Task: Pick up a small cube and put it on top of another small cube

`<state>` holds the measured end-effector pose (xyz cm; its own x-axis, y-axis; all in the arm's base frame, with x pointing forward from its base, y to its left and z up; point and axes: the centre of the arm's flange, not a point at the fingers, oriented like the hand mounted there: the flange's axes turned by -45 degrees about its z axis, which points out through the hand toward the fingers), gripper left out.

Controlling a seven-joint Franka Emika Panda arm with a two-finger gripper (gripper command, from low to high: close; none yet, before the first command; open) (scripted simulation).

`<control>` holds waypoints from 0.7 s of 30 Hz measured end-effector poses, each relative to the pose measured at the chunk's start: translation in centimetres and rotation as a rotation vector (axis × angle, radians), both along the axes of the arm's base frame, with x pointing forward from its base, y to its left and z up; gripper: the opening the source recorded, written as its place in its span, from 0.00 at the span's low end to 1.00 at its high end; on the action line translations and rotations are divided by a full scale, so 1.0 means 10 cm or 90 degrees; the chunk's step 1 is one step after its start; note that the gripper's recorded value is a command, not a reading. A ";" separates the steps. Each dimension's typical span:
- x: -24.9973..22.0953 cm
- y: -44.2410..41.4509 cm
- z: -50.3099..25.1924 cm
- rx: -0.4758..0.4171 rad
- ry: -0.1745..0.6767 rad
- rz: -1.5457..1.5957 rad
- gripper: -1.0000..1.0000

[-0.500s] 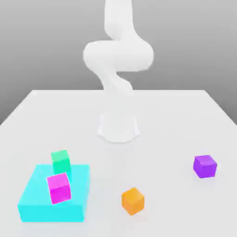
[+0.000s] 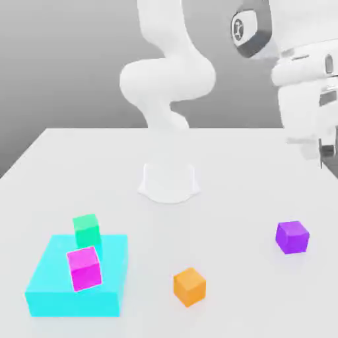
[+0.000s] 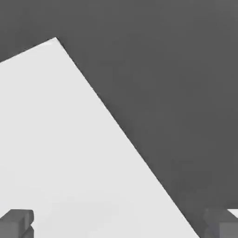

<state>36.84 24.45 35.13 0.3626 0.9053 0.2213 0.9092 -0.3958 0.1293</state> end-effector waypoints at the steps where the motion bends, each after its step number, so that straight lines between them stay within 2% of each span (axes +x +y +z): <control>1: -0.11 0.10 -0.20 -0.016 0.012 0.042 0.50; 8: -1.18 0.54 -1.44 -0.125 0.089 0.350 0.50; 14: -1.19 0.47 -2.07 -0.134 0.100 0.360 0.50; 15: -1.20 0.46 -2.15 -0.134 0.100 0.360 0.00; 21: -1.20 0.46 -2.20 -0.135 0.101 0.360 0.00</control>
<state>24.83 29.04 13.18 -0.1717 0.9852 -0.0010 0.9852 0.1717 -0.0010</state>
